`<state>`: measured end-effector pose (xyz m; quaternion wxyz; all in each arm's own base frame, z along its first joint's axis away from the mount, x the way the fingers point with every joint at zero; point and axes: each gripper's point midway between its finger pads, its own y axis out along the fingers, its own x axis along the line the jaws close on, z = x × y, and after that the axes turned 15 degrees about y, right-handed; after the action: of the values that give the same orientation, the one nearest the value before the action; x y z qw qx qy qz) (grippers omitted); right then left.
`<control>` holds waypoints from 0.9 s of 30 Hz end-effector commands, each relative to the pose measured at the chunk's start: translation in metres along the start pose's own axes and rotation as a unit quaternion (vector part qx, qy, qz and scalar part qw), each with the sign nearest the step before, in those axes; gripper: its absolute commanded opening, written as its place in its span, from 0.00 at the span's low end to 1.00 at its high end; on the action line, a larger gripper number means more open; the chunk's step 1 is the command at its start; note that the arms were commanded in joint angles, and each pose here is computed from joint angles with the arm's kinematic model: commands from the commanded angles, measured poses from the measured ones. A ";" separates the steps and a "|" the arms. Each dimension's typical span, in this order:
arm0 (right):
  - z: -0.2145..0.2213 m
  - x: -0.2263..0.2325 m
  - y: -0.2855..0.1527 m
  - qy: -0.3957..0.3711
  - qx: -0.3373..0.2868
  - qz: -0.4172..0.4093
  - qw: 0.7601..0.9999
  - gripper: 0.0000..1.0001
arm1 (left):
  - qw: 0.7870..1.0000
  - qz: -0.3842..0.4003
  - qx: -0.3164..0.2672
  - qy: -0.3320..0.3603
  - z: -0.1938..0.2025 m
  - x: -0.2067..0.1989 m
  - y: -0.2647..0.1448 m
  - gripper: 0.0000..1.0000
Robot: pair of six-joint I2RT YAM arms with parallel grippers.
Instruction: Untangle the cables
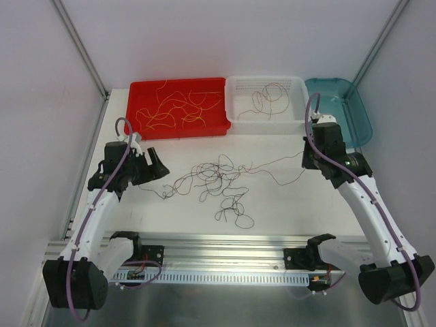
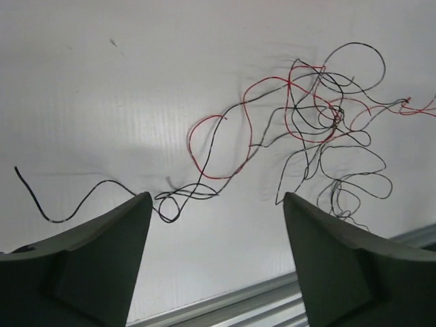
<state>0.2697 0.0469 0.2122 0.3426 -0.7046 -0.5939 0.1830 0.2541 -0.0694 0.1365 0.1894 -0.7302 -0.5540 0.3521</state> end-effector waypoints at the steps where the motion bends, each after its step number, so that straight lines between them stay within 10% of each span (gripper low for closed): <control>1: -0.027 0.023 -0.033 0.005 -0.045 -0.068 0.997 0.01 | 0.994 0.085 -0.054 0.038 -0.030 -0.045 -0.022 0.82; 10: -0.030 0.070 -0.086 0.013 -0.061 -0.217 0.974 0.01 | 0.979 0.155 -0.085 0.097 -0.047 -0.124 -0.048 0.95; 27: -0.014 0.093 -0.093 0.017 -0.041 -0.285 0.957 0.01 | 0.969 0.094 -0.057 0.221 -0.021 -0.231 0.089 0.66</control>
<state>0.2362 0.1307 0.2848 0.3679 -0.5406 -0.7530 0.0729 0.2654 -0.2925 0.1408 0.2872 -0.8432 -0.4125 0.1906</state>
